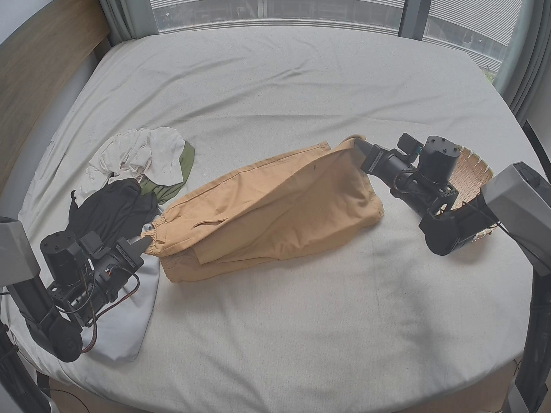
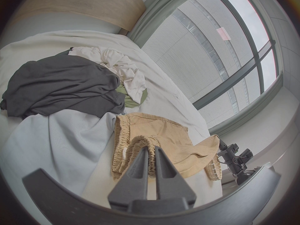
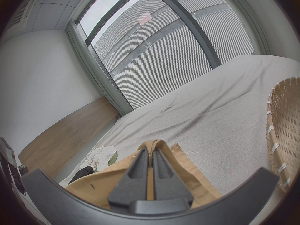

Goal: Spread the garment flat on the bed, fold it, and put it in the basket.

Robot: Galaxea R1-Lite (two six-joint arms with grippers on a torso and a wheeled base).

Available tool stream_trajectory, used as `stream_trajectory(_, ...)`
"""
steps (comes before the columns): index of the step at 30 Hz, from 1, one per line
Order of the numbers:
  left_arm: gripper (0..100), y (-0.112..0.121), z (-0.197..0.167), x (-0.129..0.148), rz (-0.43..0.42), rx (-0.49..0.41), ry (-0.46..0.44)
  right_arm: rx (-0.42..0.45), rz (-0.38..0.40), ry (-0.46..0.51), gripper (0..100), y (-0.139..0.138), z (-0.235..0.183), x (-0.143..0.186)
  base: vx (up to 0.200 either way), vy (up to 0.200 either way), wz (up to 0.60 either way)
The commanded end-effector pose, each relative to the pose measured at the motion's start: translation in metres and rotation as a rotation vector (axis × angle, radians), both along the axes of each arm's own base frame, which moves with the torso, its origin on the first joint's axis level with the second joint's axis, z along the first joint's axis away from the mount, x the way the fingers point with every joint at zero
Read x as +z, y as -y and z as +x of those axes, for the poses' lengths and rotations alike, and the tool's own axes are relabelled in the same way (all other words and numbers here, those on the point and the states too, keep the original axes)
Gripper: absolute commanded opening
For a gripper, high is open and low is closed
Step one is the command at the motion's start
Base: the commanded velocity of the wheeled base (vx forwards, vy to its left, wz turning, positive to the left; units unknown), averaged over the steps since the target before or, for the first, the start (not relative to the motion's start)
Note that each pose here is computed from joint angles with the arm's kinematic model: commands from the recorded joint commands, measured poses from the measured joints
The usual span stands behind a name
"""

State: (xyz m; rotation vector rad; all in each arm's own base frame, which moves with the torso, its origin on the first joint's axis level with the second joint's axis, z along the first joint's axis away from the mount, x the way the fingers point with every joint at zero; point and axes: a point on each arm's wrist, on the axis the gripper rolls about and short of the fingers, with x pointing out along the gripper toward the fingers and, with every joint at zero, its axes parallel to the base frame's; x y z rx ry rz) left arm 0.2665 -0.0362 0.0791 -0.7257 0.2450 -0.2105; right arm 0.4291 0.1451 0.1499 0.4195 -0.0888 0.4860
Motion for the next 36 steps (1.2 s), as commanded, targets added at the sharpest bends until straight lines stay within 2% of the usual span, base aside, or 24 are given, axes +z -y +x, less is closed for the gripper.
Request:
stream_trajectory(1, 0, 0.001, 0.005, -0.007, 0.003, 0.001, -0.020, 0.003, -0.002, -0.007, 0, -0.004, 0.007, -0.009, 0.000, 0.000, 0.00)
stream_trajectory(4, 0, 0.001, 0.007, -0.009, 0.005, 0.002, -0.024, 0.000, -0.004, -0.003, 0, -0.003, 0.010, -0.011, 0.000, 0.000, 0.00)
stream_trajectory(5, 100, 0.001, 0.008, -0.010, 0.005, 0.002, -0.024, -0.002, -0.003, 0.000, 100, -0.003, 0.012, -0.011, 0.000, 0.000, 0.00)
stream_trajectory(12, 100, -0.006, 0.015, -0.006, 0.002, 0.034, 0.003, -0.032, 0.008, 0.016, 100, -0.003, 0.019, -0.015, 0.000, 0.000, 0.00)
stream_trajectory(17, 100, -0.002, 0.010, 0.000, 0.012, 0.040, 0.021, -0.038, 0.001, -0.011, 100, -0.005, 0.011, -0.022, 0.000, 0.000, 0.00)
stream_trajectory(20, 100, 0.006, 0.005, 0.007, 0.010, 0.011, 0.043, -0.047, -0.008, -0.039, 100, -0.004, 0.001, -0.028, 0.000, 0.000, 0.00)
stream_trajectory(21, 100, 0.012, 0.000, 0.013, 0.006, -0.016, 0.061, -0.051, -0.021, -0.073, 100, -0.004, -0.010, -0.034, 0.000, 0.000, 0.00)
stream_trajectory(25, 100, 0.031, -0.009, 0.021, -0.001, -0.093, 0.088, -0.052, -0.029, -0.108, 100, 0.005, -0.035, -0.042, 0.000, 0.000, 0.00)
stream_trajectory(30, 100, 0.049, -0.013, 0.019, 0.021, -0.165, 0.092, -0.054, -0.041, -0.175, 100, 0.017, -0.063, -0.058, 0.000, 0.000, 0.00)
stream_trajectory(36, 100, 0.068, -0.016, 0.014, 0.035, -0.240, 0.085, -0.058, 0.027, -0.200, 100, 0.028, -0.084, -0.074, 0.000, 0.000, 0.00)
